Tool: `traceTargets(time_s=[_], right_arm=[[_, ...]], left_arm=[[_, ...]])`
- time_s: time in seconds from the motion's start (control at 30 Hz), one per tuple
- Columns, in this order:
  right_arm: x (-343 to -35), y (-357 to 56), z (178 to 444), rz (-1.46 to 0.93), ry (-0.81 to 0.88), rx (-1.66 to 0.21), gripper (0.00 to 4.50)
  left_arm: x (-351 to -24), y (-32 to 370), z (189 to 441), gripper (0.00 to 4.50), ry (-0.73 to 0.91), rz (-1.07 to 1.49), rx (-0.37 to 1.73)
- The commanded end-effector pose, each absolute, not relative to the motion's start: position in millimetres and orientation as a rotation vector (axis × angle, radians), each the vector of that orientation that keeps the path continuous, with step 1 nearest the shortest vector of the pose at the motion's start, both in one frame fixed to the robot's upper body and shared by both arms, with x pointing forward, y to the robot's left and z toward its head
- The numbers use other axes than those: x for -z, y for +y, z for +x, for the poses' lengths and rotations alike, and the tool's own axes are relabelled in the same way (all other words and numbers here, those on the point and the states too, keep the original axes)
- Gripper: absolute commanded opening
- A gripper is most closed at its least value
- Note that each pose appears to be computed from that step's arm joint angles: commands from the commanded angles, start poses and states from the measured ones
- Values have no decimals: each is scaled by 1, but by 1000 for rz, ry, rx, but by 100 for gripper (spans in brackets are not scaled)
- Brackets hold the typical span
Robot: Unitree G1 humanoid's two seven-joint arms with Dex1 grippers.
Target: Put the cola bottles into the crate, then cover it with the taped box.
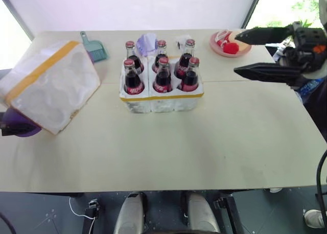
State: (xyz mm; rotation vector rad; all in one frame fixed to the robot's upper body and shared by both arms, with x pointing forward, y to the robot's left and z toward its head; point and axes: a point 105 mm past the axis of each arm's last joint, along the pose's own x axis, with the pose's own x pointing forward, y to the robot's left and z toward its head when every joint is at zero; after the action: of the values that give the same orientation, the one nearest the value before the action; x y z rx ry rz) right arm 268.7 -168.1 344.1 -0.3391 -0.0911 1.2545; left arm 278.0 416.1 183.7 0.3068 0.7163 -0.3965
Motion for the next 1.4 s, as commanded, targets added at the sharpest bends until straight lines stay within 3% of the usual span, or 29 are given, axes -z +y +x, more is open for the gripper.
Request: traceTargets(time_s=[0.03,0.07,0.23,0.43,0.6,0.67,0.8,1.03,1.4], right_arm=[[-353,-172,260,-369,-117,-1249,450],[-352,-173,259,-366,-108,-1254,450],[-348,-175,261,-407,-101,-1233,450],[-342,-175,264,-394,-92,-1216,450],[-340,-173,266,-374,-98,-1206,450],[-339,-173,267,-369,-100,-1196,450],[-338,-174,268,-357,-108,-1176,450],[-337,-179,272,-353,-114,-1126,450],[-335,-177,279,-323,-114,-1128,450]], left_arm=[[-194,414,279,205,693,338,418],[-195,416,280,160,687,353,405],[-209,421,287,160,609,419,355],[-293,390,322,160,205,669,298],[-340,336,346,160,-68,816,322],[-346,323,351,160,-98,825,333],[-348,316,356,160,-98,810,332],[-326,346,355,160,10,761,254],[-241,416,301,160,469,592,182]])
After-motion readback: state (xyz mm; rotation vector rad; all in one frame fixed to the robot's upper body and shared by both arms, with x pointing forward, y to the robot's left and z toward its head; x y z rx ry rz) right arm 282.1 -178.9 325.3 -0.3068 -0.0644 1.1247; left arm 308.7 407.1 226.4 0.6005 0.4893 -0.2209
